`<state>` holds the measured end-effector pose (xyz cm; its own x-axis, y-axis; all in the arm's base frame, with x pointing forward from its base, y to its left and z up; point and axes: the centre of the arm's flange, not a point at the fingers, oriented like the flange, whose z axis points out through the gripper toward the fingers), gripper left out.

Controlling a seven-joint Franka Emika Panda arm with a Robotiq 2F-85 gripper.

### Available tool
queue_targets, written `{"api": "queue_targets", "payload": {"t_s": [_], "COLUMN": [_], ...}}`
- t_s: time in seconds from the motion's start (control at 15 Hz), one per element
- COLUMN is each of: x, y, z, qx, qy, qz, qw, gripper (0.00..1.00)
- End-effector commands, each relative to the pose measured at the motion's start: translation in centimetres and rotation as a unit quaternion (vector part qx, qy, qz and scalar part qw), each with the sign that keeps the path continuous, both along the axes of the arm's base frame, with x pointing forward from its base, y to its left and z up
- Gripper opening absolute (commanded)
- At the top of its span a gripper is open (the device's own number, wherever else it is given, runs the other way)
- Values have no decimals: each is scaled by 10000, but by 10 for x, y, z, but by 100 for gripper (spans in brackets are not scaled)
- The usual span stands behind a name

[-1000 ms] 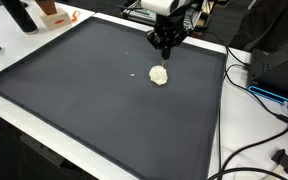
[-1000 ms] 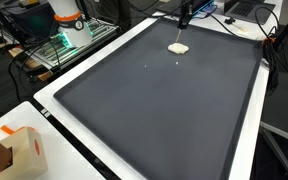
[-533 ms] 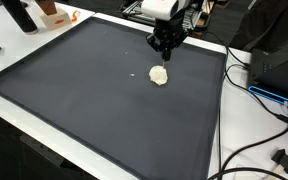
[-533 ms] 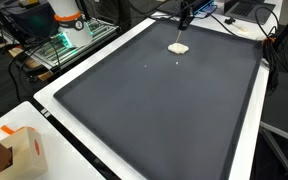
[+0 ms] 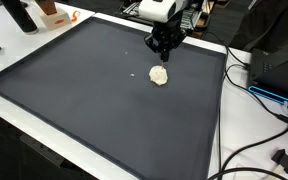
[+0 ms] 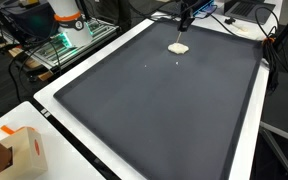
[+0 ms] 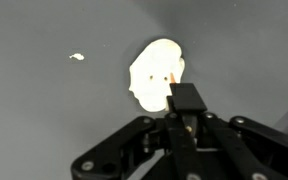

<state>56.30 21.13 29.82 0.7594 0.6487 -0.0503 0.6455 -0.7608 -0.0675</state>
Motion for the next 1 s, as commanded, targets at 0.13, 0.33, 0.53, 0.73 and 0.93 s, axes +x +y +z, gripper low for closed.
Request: {"api": "queue_targets", "payload": {"t_s": [0.13, 0.33, 0.53, 0.73, 0.93], "x": [1, 1, 1, 2, 2], "y": [-7, -9, -10, -11, -12], "z": [-8, -8, -9, -11, -16], "qx": [-72, -97, -120, -106, -69], "qy": [92, 68, 65, 77, 121], "qz": [37, 33, 21, 16, 44], "qw": [9999, 9999, 9999, 9999, 9999], "gripper": [3, 3, 3, 3, 3]}}
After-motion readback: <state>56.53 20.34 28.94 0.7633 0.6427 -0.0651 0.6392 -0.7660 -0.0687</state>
